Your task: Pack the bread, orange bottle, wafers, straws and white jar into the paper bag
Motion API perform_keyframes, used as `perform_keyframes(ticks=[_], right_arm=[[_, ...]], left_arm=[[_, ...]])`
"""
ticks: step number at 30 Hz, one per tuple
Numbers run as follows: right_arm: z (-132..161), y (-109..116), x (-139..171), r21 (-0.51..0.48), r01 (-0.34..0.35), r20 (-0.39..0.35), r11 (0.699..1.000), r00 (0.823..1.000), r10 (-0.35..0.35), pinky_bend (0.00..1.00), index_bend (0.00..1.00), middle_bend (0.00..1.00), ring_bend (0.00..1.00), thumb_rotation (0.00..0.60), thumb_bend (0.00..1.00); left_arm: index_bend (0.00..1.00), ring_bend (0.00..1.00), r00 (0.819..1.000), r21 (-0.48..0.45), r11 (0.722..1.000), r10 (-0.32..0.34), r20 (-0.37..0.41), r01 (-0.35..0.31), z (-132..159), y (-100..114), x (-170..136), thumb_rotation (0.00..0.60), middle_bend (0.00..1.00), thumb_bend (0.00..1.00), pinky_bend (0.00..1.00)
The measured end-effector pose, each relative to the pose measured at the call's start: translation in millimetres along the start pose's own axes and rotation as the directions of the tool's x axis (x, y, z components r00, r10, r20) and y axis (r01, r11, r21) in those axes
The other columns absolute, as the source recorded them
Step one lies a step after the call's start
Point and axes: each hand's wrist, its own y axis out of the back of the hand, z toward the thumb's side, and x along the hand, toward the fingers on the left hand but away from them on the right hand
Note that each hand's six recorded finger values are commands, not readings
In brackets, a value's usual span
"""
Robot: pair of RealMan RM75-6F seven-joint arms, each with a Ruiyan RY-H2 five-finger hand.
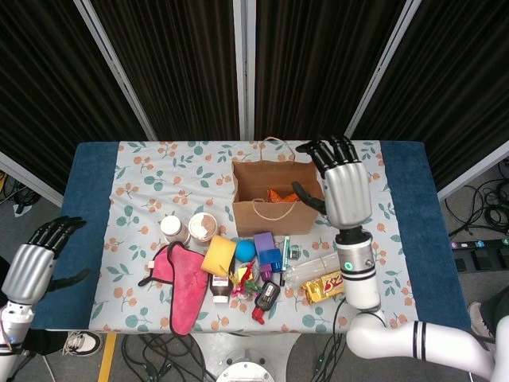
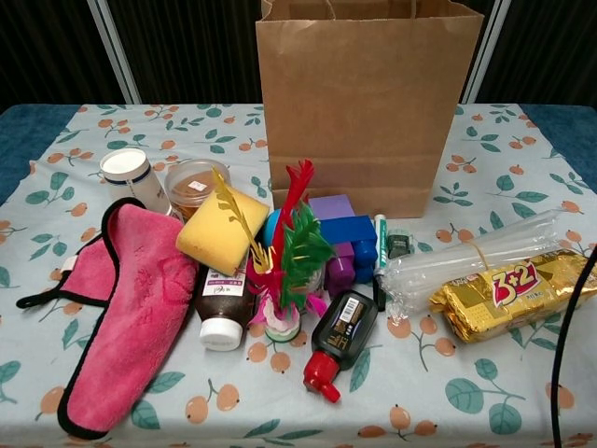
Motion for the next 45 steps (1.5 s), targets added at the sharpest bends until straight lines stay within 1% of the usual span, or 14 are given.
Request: perform_keyframes(ticks=[3, 5, 8, 11, 15, 20, 23, 26, 27, 30, 32, 34, 36, 45], right_arm=[[-8, 25, 14, 0.011, 0.031, -0.016, 0.999, 0.999, -0.031, 0.24, 0.36, 0.39, 0.24, 0.600, 0.08], [-17, 35, 29, 0.032, 0.017, -0.015, 0.999, 1.000, -0.016, 0.26, 0.38, 0.41, 0.26, 0.600, 0.07], [-37, 43, 61, 0.099, -0.070, 0.009, 0.993, 0.998, 0.070, 0.27, 0.38, 0.41, 0.26, 0.600, 0.07], [-58, 43, 100, 0.184, -0.190, 0.034, 0.964, 0.982, 0.187, 0.27, 0.38, 0.41, 0.26, 0.600, 0.07], [-84, 36, 157, 0.261, -0.344, 0.058, 0.902, 0.938, 0.341, 0.27, 0.38, 0.41, 0.26, 0.600, 0.06], [-117, 20, 197, 0.323, -0.431, 0.057, 0.843, 0.898, 0.437, 0.27, 0.39, 0.40, 0.26, 0.600, 0.04], [-135, 5, 217, 0.335, -0.492, 0.043, 0.803, 0.860, 0.509, 0.25, 0.38, 0.38, 0.24, 0.600, 0.01], [-145, -13, 233, 0.325, -0.570, 0.017, 0.755, 0.801, 0.598, 0.22, 0.35, 0.35, 0.21, 0.600, 0.00], [-146, -19, 239, 0.324, -0.598, 0.002, 0.733, 0.775, 0.632, 0.22, 0.34, 0.35, 0.20, 0.600, 0.00], [-147, -34, 254, 0.348, -0.642, -0.032, 0.683, 0.720, 0.694, 0.22, 0.34, 0.35, 0.20, 0.600, 0.00], [-146, -41, 260, 0.356, -0.650, -0.048, 0.671, 0.704, 0.708, 0.22, 0.34, 0.35, 0.20, 0.600, 0.00], [-142, -49, 263, 0.353, -0.650, -0.067, 0.673, 0.699, 0.712, 0.22, 0.34, 0.35, 0.20, 0.600, 0.00], [-140, -55, 264, 0.353, -0.643, -0.082, 0.680, 0.703, 0.707, 0.21, 0.34, 0.35, 0.20, 0.600, 0.00], [-139, -82, 257, 0.330, -0.600, -0.098, 0.729, 0.746, 0.658, 0.19, 0.33, 0.33, 0.18, 0.600, 0.00]], left_arm=[[0.23, 0.17, 1.000, -0.003, 1.000, 0.001, 0.003, -0.001, 2, 0, -1, 0.600, 0.29, 0.10, 0.22], [0.23, 0.17, 1.000, -0.003, 1.000, -0.001, 0.006, 0.001, 4, -1, -1, 0.600, 0.29, 0.10, 0.22], [0.23, 0.17, 1.000, -0.005, 1.000, -0.006, 0.012, 0.006, 6, -3, -2, 0.600, 0.29, 0.10, 0.22], [0.23, 0.17, 1.000, -0.007, 1.000, -0.009, 0.021, 0.009, 10, -5, -3, 0.600, 0.29, 0.10, 0.22], [0.23, 0.17, 1.000, -0.011, 1.000, -0.008, 0.025, 0.008, 14, -6, -6, 0.600, 0.29, 0.10, 0.22], [0.23, 0.17, 1.000, -0.010, 1.000, -0.006, 0.030, 0.006, 17, -6, -9, 0.600, 0.29, 0.10, 0.22], [0.23, 0.17, 1.000, -0.007, 1.000, -0.003, 0.030, 0.003, 17, -5, -10, 0.600, 0.29, 0.10, 0.22], [0.23, 0.17, 1.000, -0.005, 1.000, 0.001, 0.030, -0.001, 17, -3, -10, 0.600, 0.29, 0.10, 0.22], [0.23, 0.17, 1.000, -0.004, 1.000, 0.003, 0.029, -0.002, 17, -3, -10, 0.600, 0.29, 0.10, 0.22], [0.23, 0.17, 1.000, -0.006, 1.000, 0.004, 0.024, -0.003, 16, -3, -11, 0.600, 0.29, 0.10, 0.22], [0.23, 0.17, 1.000, -0.005, 1.000, 0.001, 0.023, 0.000, 15, -4, -12, 0.600, 0.29, 0.10, 0.22], [0.23, 0.17, 1.000, -0.002, 1.000, -0.002, 0.024, 0.002, 15, -5, -13, 0.600, 0.29, 0.10, 0.22], [0.23, 0.17, 1.000, -0.004, 1.000, -0.001, 0.027, 0.001, 15, -5, -13, 0.600, 0.29, 0.10, 0.22], [0.23, 0.17, 0.999, -0.012, 1.000, 0.027, 0.033, -0.026, 15, 0, -12, 0.600, 0.29, 0.10, 0.22]])
